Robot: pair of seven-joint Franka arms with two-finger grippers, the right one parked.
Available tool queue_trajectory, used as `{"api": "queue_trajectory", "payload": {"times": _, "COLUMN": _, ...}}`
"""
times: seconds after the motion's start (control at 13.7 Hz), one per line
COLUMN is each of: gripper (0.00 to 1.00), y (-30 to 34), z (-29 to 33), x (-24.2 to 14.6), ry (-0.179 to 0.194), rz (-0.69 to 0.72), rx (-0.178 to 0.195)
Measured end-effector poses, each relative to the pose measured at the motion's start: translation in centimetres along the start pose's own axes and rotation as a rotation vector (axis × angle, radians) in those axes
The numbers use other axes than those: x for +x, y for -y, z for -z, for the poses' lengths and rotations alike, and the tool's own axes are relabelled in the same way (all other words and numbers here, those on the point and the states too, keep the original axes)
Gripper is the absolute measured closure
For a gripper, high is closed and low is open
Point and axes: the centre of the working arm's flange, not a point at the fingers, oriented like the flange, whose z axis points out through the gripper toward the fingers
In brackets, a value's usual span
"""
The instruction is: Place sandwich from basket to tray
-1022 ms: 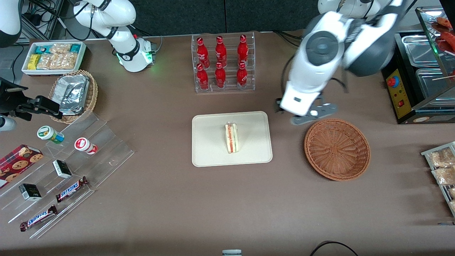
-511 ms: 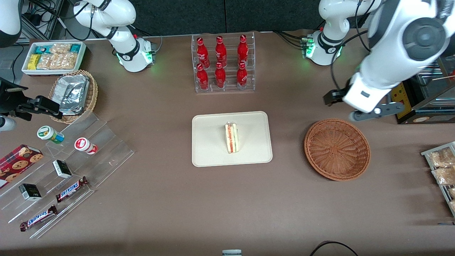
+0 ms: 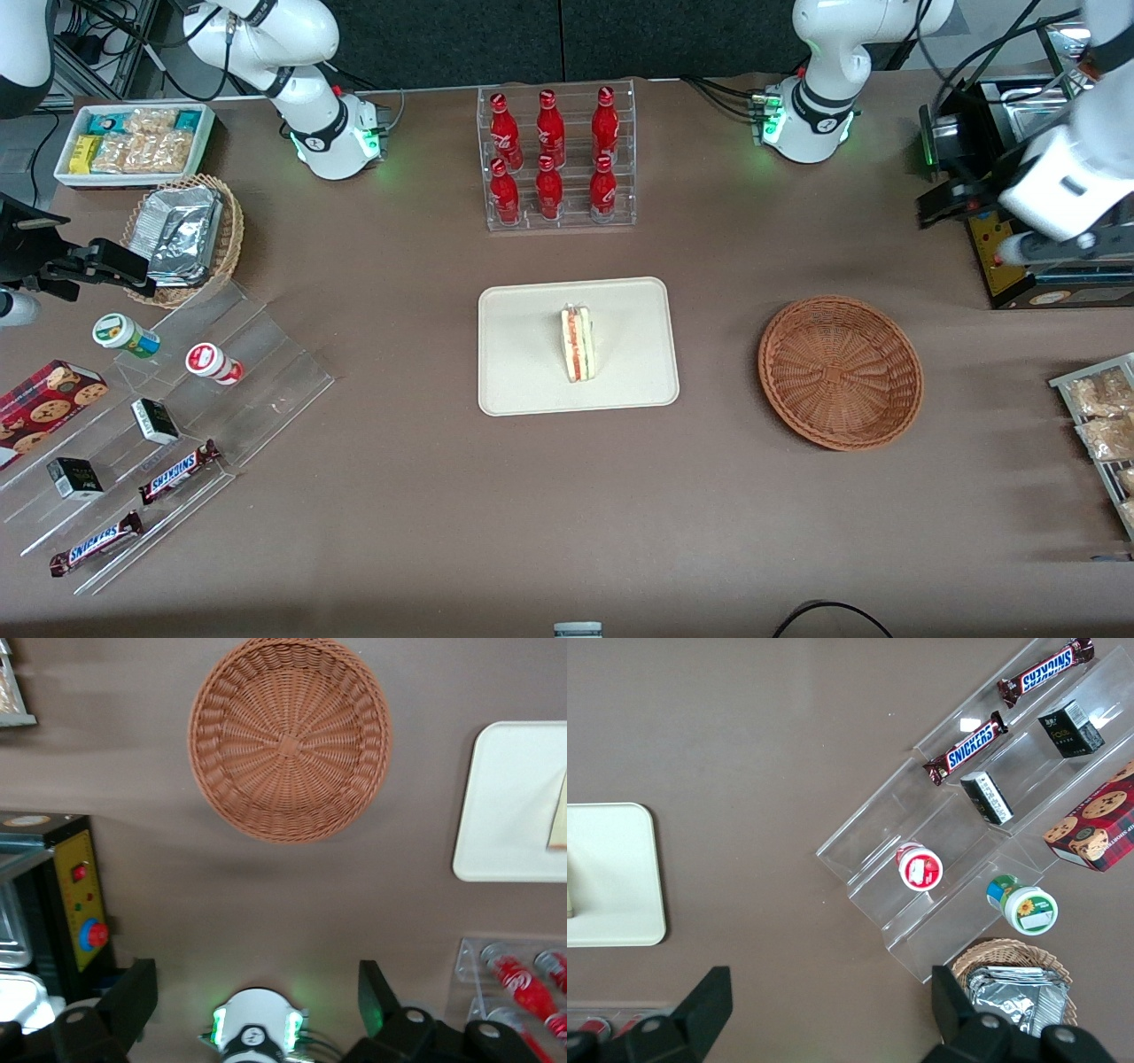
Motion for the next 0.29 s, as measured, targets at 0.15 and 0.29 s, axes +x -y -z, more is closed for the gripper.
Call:
{"api": "queue_trajectory", "payload": {"times": 0.15, "gripper": 0.0, "y": 1.16, "z": 0.35, "x": -0.22, "ry": -0.006, "rz": -0.016, "rx": -0.006}}
{"api": "queue_trajectory", "payload": {"times": 0.29, "gripper": 0.0, "y": 1.02, "z": 0.81, "x": -0.29, "ry": -0.016, "rz": -0.023, "rx": -0.006}}
